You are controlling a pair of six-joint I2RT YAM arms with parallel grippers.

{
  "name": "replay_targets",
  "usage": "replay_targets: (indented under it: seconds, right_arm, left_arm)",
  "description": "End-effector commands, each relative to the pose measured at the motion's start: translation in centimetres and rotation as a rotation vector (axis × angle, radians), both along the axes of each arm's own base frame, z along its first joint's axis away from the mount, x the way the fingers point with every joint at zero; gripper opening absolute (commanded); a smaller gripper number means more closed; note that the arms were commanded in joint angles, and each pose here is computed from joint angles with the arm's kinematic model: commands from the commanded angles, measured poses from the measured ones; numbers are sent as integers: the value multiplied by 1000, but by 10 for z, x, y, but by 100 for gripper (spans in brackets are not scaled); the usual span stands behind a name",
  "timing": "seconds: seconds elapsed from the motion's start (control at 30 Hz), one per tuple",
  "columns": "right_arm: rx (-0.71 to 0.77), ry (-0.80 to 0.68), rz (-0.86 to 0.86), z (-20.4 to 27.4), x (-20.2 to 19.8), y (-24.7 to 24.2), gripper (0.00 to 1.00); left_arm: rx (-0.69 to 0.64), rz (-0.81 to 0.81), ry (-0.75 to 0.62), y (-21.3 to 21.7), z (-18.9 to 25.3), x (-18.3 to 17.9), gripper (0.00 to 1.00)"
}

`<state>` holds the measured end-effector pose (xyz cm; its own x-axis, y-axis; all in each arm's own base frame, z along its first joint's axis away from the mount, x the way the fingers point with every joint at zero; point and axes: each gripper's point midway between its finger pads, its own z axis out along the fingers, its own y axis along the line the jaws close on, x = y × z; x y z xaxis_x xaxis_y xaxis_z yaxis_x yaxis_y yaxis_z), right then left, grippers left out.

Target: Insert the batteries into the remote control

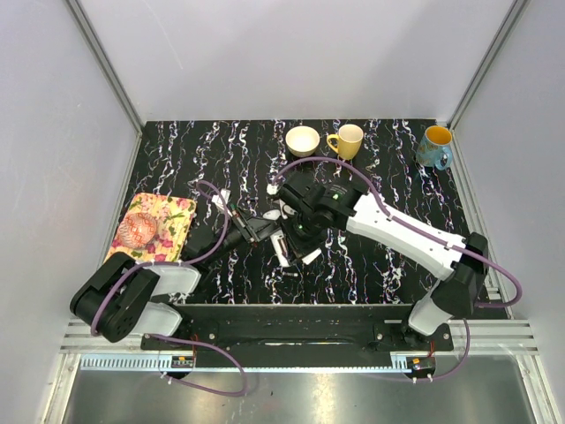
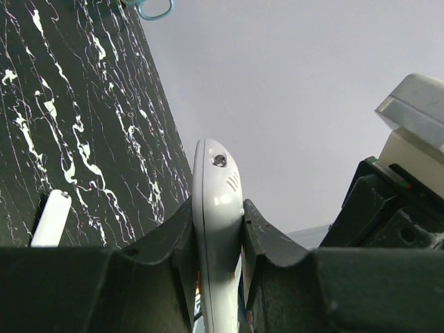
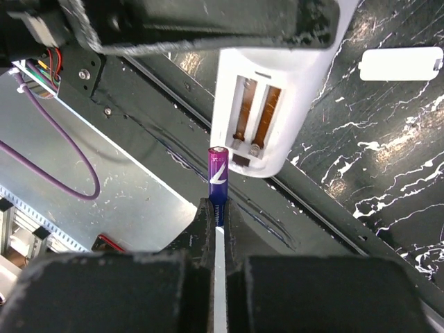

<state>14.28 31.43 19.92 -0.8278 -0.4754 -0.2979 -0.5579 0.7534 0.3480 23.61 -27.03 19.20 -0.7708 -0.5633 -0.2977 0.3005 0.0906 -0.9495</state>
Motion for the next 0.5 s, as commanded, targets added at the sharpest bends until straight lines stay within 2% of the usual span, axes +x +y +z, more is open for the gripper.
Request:
replay_targets:
  seconds: [0.0,0.47]
  right_arm:
    - [58,-47,8,19,9,17,0]
    - [11,-87,-59,10,26,19,0]
  left_arm:
    - [-103,13,-118,-3,40,4,0]
    - [-112,48,-122,5,43,0,0]
